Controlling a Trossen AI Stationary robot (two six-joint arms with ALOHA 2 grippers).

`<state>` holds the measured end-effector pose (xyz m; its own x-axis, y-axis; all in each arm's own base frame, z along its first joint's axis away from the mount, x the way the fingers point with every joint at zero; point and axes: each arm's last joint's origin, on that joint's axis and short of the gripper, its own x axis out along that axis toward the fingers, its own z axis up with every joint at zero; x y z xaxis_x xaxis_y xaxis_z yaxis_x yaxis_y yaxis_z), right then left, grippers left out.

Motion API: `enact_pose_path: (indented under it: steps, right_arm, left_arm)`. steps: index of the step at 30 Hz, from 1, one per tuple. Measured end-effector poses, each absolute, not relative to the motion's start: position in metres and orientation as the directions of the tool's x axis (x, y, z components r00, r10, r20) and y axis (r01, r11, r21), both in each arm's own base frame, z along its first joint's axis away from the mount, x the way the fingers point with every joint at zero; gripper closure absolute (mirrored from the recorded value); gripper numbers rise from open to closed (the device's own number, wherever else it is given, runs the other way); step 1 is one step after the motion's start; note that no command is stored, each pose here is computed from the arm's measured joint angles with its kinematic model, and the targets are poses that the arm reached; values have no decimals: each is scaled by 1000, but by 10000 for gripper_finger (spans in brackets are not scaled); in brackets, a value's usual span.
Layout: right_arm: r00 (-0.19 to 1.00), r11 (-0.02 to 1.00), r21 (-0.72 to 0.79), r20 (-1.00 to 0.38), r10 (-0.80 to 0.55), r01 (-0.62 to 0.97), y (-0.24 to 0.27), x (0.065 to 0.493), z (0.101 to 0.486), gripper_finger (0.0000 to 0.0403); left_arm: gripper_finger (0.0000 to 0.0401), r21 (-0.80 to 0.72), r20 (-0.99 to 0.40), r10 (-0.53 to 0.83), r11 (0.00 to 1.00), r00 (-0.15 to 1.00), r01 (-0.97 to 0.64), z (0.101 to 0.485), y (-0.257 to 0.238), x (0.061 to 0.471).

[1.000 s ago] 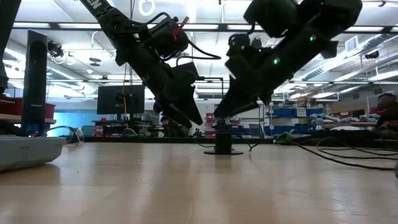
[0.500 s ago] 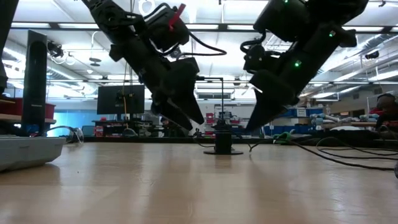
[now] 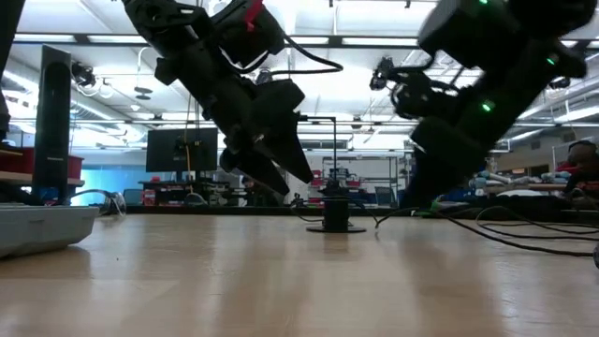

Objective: Coil cords
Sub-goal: Uncoil the black wire from the spool

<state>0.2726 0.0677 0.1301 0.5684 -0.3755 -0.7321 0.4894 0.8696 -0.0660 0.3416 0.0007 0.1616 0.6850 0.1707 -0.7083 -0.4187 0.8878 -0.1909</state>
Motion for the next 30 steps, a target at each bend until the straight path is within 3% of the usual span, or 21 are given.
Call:
enact_pose_path:
  steps: [10,18,30]
  right_arm:
    - [678,867,61,-652,-341,495,67,264,116,254]
    - [694,880,49,-636,-337,472,67,266,117,254]
    - [739,889,71,-587,-330,452,66,272,123,254]
  left_arm:
    - [48,-176,-690,222,872,689,-457,162,-10,368]
    - [48,-35,-780,253,895,572,-444,156,-11,402]
    - [48,18,-783,300,887,545,-462,153,-10,405]
